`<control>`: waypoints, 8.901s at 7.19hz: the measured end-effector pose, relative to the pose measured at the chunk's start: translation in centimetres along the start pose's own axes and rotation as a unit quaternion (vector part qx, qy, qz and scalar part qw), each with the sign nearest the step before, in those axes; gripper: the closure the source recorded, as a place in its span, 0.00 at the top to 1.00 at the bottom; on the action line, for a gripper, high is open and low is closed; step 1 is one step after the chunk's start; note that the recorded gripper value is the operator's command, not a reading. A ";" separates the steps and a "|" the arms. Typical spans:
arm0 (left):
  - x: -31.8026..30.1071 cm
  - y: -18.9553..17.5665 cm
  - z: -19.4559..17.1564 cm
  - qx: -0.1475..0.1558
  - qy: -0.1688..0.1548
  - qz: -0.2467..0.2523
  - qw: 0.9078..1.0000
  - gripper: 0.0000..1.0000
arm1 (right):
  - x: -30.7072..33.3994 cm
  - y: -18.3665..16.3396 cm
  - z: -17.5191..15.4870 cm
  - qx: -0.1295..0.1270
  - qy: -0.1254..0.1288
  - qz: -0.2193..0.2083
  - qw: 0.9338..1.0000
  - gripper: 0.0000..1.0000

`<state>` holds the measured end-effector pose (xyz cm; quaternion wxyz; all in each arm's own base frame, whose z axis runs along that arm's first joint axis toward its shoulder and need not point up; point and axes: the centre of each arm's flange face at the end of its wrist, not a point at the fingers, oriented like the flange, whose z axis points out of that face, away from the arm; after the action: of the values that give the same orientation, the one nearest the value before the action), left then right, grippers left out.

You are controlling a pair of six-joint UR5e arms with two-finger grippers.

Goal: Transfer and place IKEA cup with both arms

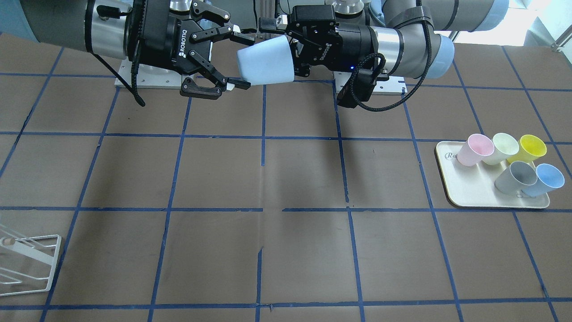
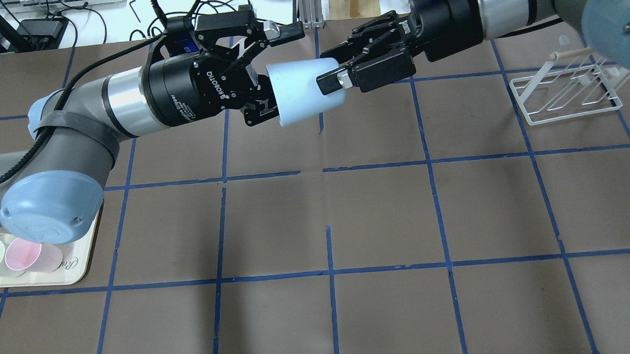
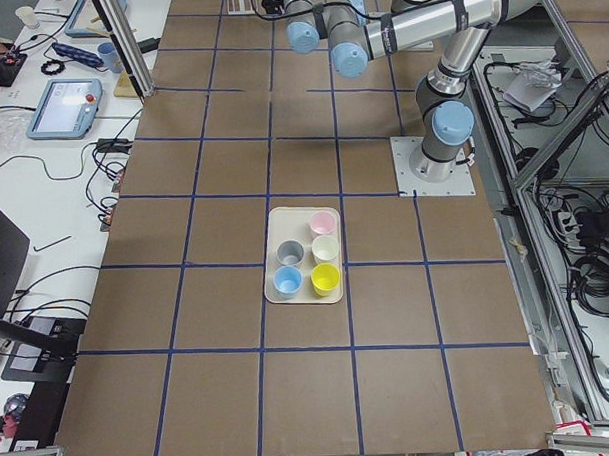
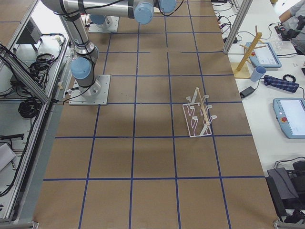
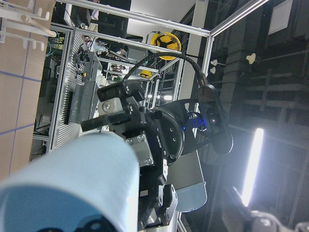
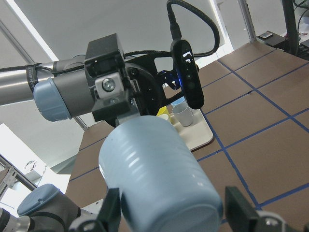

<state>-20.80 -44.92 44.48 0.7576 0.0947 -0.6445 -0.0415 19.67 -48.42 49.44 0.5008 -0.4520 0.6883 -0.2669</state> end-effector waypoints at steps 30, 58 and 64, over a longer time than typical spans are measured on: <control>-4.3 -11.5 -34.8 -0.079 -0.794 0.091 0.596 0.00 | 8.5 -1.8 -7.2 -0.240 0.536 0.416 0.695 1.00; 6.3 -2.6 -9.3 -0.002 -0.741 0.095 0.665 1.00 | 8.4 -1.8 -7.5 -0.240 0.538 0.418 0.692 1.00; 4.3 3.1 -7.5 -0.017 -0.766 0.108 0.634 1.00 | 6.0 -1.9 -6.8 -0.235 0.534 0.439 0.684 1.00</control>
<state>-12.92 -42.01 48.10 -0.0069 -0.0543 -0.9981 -0.0281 13.42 -55.20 50.70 -0.0145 0.0178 0.9988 -0.0426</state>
